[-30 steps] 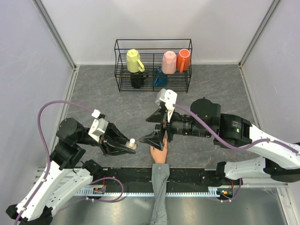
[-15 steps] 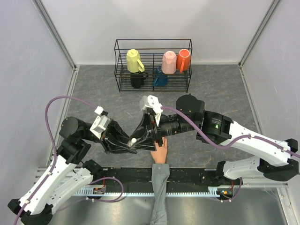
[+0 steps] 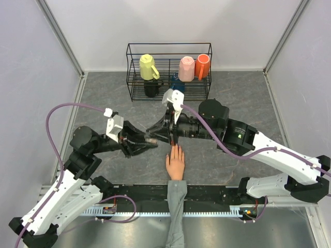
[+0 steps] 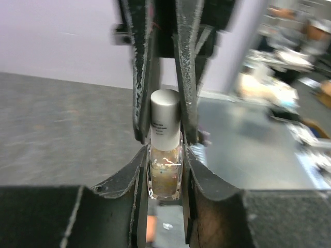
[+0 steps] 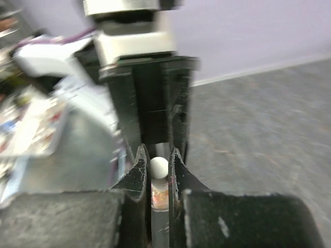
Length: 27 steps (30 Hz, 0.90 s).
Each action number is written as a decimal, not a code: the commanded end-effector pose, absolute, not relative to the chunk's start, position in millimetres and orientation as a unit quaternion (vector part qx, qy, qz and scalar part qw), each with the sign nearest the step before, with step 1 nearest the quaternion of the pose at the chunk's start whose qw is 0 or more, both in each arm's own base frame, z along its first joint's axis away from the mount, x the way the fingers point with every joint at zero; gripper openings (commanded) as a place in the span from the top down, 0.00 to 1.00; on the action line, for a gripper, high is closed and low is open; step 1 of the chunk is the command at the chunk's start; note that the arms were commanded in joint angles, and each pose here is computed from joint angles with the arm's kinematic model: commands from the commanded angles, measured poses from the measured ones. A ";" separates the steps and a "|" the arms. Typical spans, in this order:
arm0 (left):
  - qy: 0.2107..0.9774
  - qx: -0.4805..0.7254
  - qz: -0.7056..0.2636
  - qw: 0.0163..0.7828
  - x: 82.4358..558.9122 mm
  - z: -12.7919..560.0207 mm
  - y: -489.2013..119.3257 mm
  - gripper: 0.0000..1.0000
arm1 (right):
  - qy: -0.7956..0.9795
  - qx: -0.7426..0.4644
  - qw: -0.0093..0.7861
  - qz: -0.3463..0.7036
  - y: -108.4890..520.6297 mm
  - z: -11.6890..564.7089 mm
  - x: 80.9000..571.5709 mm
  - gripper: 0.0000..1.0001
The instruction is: Paint the nails
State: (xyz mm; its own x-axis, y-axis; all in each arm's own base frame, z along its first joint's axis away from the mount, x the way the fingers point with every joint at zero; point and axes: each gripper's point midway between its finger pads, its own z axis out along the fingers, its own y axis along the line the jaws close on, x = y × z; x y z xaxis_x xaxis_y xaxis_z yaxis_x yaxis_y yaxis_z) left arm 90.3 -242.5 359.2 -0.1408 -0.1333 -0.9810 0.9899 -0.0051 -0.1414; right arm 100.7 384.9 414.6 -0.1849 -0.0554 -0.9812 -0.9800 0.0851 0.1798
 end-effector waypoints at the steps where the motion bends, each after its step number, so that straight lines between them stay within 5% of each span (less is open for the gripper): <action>1: 0.541 0.279 -0.373 0.700 193.4 389.9 -209.3 0.98 | 0.659 -0.328 0.532 0.419 384.4 410.1 164.3 1.00; 6: 0.564 0.213 -0.261 0.754 257.9 400.3 -193.3 0.98 | 0.730 -0.092 0.645 0.204 365.8 401.8 208.4 1.00; 13: 0.576 0.191 -0.234 0.760 281.4 390.4 -192.8 0.98 | 0.741 -0.080 0.655 0.126 394.8 395.3 206.6 1.00; 16: 0.567 0.236 -0.263 0.745 265.4 385.8 -205.1 0.98 | 0.747 -0.122 0.632 0.163 403.5 398.7 208.3 0.77; 17: 0.568 0.267 -0.275 0.728 257.8 378.2 -213.0 0.98 | 0.749 -0.140 0.622 0.178 404.3 397.4 215.4 0.57; 19: 0.568 0.303 -0.295 0.707 248.0 370.8 -222.3 0.98 | 0.744 -0.188 0.596 0.235 407.4 404.5 210.2 0.45; 20: 0.561 0.344 -0.320 0.682 234.1 365.4 -232.8 0.98 | 0.747 -0.203 0.589 0.232 399.6 396.5 218.9 0.28; 23: 0.536 0.410 -0.377 0.635 205.0 353.5 -250.2 0.98 | 0.728 -0.263 0.558 0.301 387.4 399.6 217.9 0.06; 27: 0.526 0.442 -0.412 0.598 188.2 338.9 -257.6 0.98 | 0.673 -0.370 0.511 0.386 380.4 404.2 187.5 0.02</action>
State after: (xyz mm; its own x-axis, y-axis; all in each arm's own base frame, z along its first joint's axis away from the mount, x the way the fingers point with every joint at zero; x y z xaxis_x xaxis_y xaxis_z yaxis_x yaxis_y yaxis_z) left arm 221.5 -244.3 328.1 0.0419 -0.0238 -0.9988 0.8837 0.4673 0.0259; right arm 243.3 362.5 401.4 -0.2203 -0.0175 -0.9753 -0.6065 0.7855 0.1229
